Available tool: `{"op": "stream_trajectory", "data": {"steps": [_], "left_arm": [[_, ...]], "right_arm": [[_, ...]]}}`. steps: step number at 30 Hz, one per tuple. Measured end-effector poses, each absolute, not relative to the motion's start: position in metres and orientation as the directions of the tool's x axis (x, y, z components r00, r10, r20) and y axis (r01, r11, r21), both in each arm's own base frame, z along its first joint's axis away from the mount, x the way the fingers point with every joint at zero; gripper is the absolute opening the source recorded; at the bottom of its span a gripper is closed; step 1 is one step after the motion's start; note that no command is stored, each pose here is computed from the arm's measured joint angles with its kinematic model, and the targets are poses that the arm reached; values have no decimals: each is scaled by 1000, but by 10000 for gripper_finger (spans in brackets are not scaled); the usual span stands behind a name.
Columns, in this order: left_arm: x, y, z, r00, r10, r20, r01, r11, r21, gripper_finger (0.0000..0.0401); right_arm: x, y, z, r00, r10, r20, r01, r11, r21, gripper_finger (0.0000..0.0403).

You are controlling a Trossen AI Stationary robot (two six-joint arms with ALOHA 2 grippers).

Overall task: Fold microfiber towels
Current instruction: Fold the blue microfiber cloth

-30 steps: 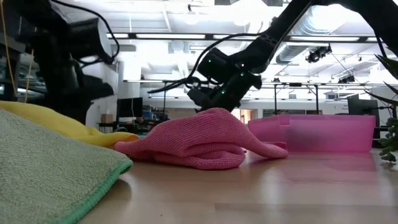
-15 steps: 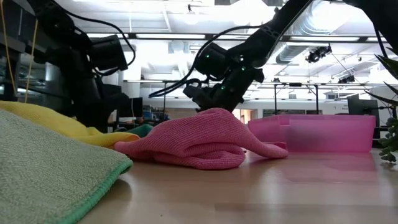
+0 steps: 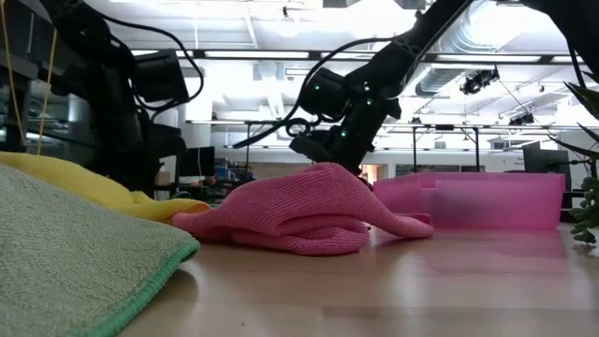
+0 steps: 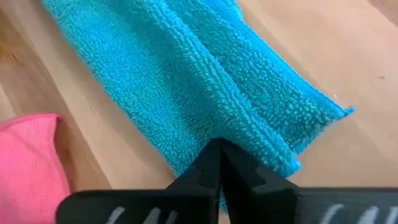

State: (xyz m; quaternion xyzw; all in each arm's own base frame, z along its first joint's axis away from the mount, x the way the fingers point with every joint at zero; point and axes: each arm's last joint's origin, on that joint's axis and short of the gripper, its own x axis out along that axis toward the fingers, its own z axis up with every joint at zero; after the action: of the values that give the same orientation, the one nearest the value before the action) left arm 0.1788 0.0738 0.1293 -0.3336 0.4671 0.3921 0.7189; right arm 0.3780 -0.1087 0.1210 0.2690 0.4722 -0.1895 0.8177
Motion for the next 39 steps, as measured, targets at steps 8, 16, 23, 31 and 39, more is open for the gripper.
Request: {"op": "stream_trajectory", "data": {"steps": [8,16,23,31,39], "left_arm": [[179,80,134,246,288,-925,-890,446,-97,0],[186,92,161,317,342,-884,-850,517,-105,0],[183,92,199,476,421,-772,-777,612,-146,0],[174,87,230,612,486,-624,-729,653,-206,0],[173,87,233,624,500,-601,-728,651,-214,0]], "right_arm": [[365,-123,158,532,-107,-840,570,779,262,0],[346,-136,189,555,-74,-828,645,667,373,1],[344,-142,189,586,1,-810,671,560,486,83],[349,-144,191,573,-4,-819,697,527,486,218],[369,-143,174,479,6,-878,734,544,405,227]]}}
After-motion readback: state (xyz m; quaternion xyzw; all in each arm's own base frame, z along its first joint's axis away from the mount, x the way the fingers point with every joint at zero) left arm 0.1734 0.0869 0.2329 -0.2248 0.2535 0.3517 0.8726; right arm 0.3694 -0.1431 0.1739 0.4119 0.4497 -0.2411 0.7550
